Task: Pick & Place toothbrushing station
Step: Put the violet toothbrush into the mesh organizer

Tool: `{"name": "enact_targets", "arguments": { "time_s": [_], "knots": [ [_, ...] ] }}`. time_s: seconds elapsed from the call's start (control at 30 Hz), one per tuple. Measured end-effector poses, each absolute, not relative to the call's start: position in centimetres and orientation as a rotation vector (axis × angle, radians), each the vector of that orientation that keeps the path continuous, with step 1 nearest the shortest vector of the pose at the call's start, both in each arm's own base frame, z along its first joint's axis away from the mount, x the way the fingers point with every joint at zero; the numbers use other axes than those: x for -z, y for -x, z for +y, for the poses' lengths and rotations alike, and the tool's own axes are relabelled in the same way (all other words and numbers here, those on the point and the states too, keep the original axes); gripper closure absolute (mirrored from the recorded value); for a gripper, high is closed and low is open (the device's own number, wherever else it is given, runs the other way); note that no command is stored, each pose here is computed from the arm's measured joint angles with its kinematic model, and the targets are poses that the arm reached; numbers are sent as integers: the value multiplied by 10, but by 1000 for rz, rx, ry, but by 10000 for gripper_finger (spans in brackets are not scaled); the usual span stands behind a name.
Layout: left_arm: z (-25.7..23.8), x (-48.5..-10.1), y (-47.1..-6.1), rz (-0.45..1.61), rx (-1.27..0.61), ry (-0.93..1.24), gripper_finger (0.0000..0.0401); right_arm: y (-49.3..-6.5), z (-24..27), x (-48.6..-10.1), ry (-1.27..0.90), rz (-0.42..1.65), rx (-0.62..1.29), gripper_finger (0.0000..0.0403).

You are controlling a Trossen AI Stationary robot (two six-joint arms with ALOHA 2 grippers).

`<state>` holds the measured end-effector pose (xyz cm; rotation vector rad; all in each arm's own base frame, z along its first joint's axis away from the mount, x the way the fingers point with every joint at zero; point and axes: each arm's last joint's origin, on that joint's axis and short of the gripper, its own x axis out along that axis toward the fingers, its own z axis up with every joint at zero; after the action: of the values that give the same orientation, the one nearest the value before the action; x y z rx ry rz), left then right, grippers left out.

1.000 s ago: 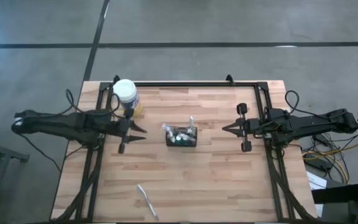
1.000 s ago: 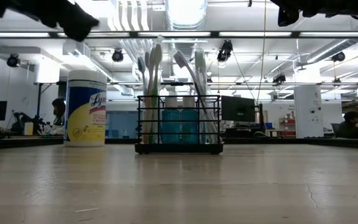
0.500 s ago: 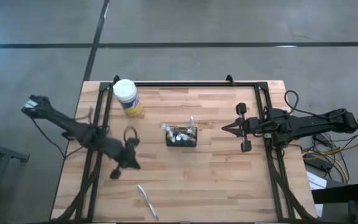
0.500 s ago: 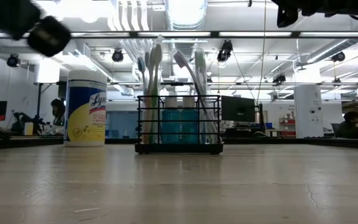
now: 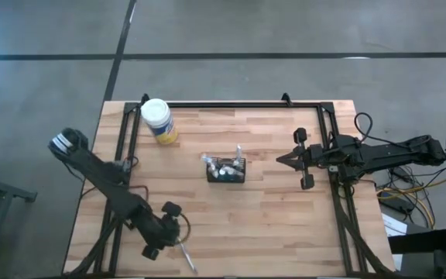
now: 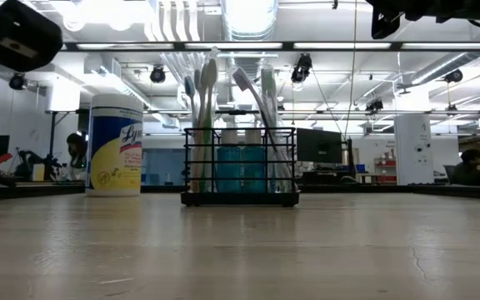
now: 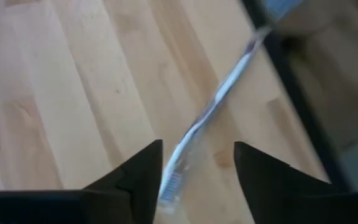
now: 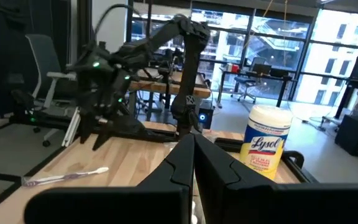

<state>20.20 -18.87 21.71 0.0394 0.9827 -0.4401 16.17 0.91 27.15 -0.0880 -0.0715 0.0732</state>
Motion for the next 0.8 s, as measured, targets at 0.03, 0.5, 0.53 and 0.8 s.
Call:
{"name": "enact_targets", "arguments": {
  "time_s": [0.03, 0.5, 0.53, 0.8],
  "knots": [
    [-192, -216, -206, 1007, 441, -82, 193, -162, 9, -272, 84, -72, -74, 394],
    [-211, -181, -227, 1139, 509, -302, 186, -162, 9, -272, 84, -72, -75, 394],
    [-213, -180, -228, 1136, 519, -301, 187, -162, 9, -272, 84, -72, -76, 394],
    [-215, -163, -241, 1130, 561, -309, 198, -162, 9, -272, 79, -72, -76, 394]
  ]
}}
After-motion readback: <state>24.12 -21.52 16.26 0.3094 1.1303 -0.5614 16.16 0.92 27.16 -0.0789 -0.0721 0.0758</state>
